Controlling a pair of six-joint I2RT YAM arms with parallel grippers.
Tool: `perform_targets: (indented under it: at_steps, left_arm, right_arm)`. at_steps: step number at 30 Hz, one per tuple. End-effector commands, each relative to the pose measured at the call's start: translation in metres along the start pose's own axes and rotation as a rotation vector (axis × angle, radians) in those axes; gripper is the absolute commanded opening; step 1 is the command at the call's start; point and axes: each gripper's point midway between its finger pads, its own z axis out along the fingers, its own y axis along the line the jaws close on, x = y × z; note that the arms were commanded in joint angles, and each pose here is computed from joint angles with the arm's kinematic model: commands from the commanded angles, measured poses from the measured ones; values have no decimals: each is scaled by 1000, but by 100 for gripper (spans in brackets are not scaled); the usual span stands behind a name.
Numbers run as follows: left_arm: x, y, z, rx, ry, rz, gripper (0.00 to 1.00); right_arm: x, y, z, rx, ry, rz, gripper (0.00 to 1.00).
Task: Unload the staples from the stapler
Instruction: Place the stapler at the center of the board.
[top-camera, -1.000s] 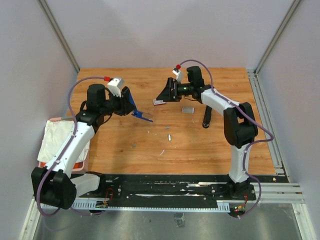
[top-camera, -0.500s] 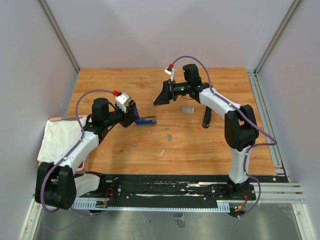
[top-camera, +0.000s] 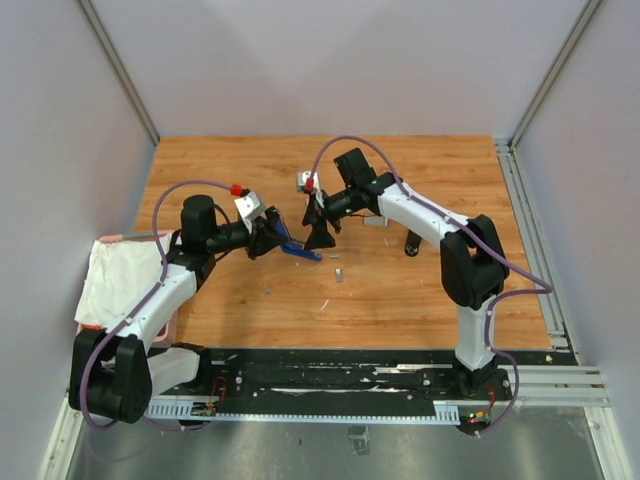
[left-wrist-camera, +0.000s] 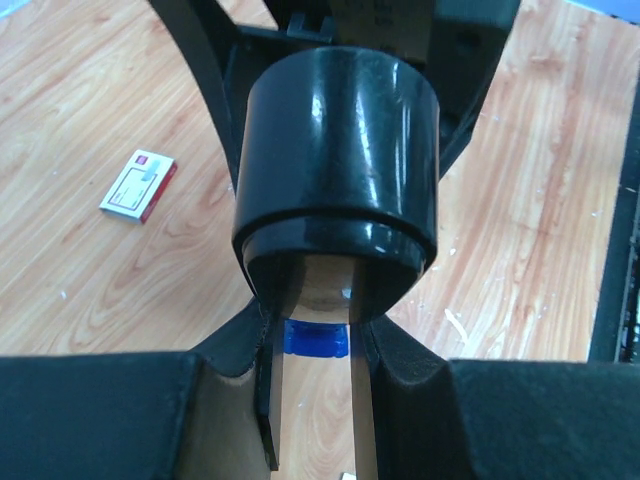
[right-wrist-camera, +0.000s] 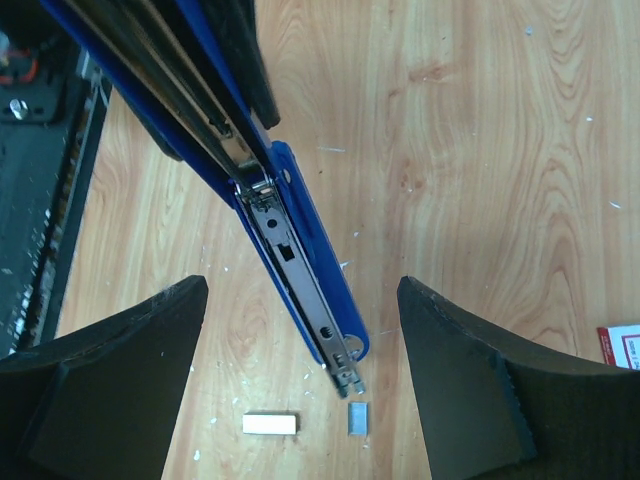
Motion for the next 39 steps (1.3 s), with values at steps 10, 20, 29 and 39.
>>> perform_targets:
  at_steps: [10,20,29,39]
  left_arm:
    - [-39,-30,-6,168,-119,90,0]
    - [-30,-30,-7,165,-94,99,0]
    - [-28,-31,-7,169,-90,98,0]
    - [-24,-19,-6,114,-73,83,5]
  right_arm:
    - [-6,38,25,-108,15,-168,61]
    - [-7,37,19,-86,26,-148,40]
    - [-6,42,18,-122,24,-102,24]
    - [-12,39,16,-112,24,-105,0]
